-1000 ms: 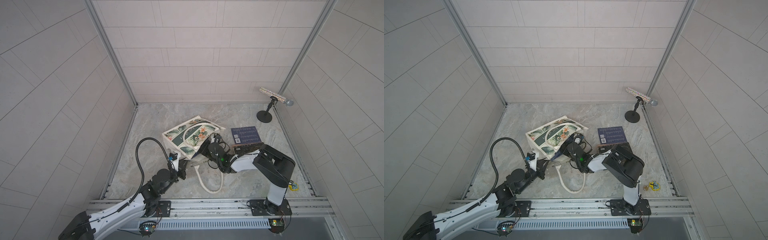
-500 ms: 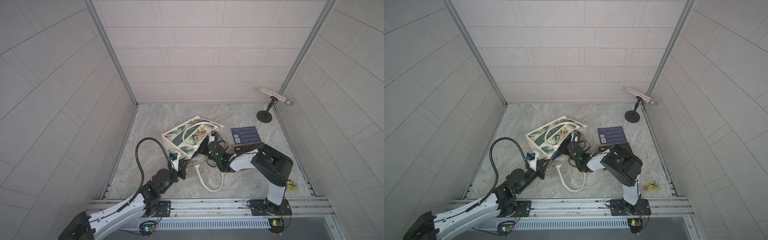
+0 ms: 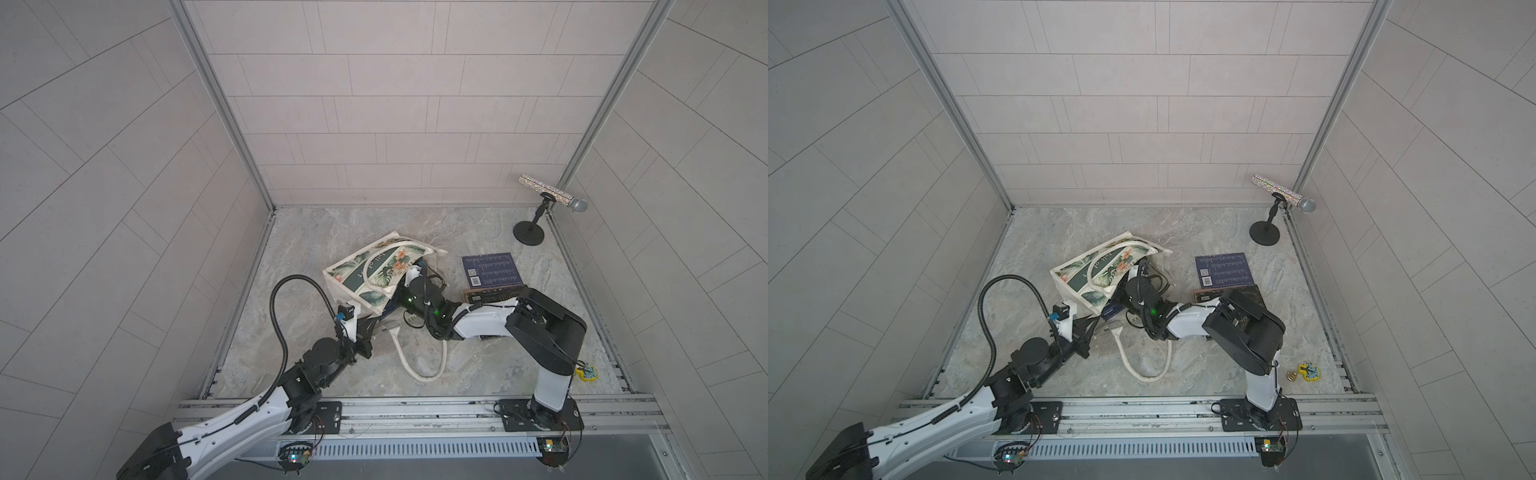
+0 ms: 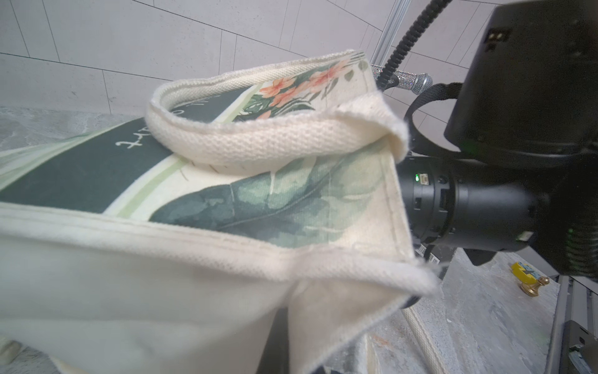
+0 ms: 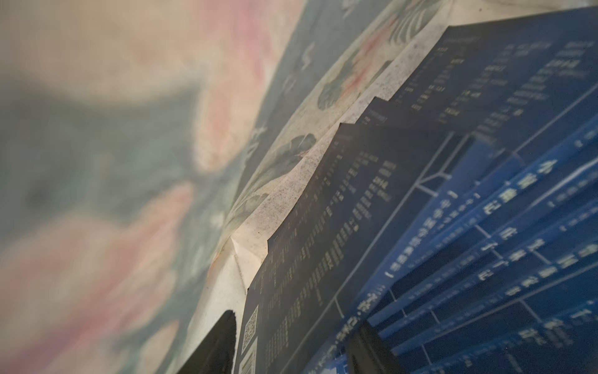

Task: Take out the books from the canvas bag
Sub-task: Pick up the book from the canvas bag.

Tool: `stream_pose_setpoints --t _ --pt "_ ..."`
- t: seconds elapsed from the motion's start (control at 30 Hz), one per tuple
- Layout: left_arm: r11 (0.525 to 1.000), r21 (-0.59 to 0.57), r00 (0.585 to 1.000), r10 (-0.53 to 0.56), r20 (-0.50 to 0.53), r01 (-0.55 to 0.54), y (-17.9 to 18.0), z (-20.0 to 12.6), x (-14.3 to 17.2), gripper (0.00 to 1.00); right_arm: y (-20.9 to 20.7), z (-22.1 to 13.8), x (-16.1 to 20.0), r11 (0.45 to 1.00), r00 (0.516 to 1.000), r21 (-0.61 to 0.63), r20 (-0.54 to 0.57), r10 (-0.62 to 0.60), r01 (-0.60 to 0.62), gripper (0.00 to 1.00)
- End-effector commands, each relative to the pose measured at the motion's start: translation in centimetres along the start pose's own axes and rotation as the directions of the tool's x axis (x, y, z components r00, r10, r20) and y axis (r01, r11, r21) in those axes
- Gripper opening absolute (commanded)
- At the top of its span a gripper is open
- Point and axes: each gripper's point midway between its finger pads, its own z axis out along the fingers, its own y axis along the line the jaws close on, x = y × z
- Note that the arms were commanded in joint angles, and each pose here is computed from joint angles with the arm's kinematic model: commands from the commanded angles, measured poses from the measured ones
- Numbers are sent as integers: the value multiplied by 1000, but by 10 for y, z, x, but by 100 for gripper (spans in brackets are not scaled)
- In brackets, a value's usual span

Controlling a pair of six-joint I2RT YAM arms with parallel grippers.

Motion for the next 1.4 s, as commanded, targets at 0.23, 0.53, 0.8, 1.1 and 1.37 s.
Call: stream_pose_setpoints --t 0.23,0.53,0.8,1.1,1.37 --pt "1000 23 989 -15 145 11 -5 -12 -35 0 -9 12 -7 998 999 59 46 21 -23 53" --pt "1000 31 990 -10 140 5 -7 -12 -34 0 -22 25 -18 996 998 94 62 -5 -1 41" --pt "999 32 990 -8 143 4 -7 -12 -35 0 -17 20 -28 997 996 74 84 -10 4 8" --pt "1000 11 988 -13 155 12 -3 -14 -37 0 -4 -40 -43 999 992 46 123 -33 28 0" --pt "1000 -16 988 -18 154 21 1 -14 -37 0 -21 -103 -46 990 989 120 125 -83 68 0"
